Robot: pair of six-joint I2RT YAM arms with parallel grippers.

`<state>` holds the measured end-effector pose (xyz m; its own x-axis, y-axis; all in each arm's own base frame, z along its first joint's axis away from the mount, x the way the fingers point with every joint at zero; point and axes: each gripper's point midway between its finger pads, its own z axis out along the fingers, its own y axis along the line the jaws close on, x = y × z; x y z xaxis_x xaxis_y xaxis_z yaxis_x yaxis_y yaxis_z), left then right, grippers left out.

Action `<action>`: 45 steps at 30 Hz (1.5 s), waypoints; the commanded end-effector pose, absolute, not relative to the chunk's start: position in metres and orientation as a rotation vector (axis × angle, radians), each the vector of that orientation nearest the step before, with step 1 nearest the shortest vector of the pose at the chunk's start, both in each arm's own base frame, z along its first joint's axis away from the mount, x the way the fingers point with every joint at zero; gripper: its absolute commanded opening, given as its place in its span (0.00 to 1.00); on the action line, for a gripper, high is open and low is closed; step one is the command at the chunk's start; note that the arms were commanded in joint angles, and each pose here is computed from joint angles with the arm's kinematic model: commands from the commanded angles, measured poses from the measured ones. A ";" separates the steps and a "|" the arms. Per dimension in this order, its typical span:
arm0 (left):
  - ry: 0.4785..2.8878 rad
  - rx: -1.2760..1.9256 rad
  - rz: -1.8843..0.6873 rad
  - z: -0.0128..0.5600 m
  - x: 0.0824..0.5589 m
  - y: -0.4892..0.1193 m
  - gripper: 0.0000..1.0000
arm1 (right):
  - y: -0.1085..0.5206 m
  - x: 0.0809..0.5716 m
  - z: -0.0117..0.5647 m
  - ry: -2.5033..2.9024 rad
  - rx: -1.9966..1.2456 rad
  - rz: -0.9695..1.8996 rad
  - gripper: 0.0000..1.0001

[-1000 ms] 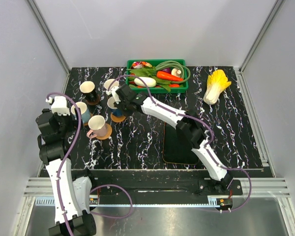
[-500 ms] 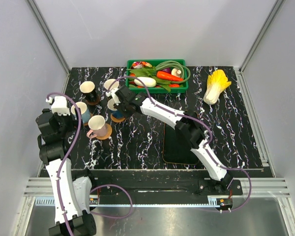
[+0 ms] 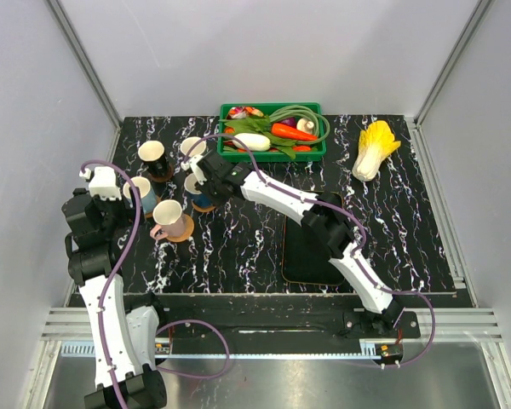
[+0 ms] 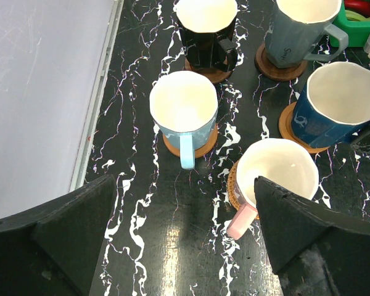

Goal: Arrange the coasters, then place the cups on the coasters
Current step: Place the cup on the coaster.

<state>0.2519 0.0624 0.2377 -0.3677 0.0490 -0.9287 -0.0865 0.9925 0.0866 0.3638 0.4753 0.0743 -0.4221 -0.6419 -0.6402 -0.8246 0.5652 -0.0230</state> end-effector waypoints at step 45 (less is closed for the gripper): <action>1.892 -0.017 0.127 0.248 0.256 0.061 0.99 | 0.492 0.371 0.110 2.066 -1.170 0.403 0.39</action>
<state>0.2520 0.0614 0.2378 -0.3663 0.0477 -0.9293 -0.0798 0.9934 0.0824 0.3686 0.4771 0.0740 -0.3933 -0.6530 -0.6473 -0.8311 0.5536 -0.0535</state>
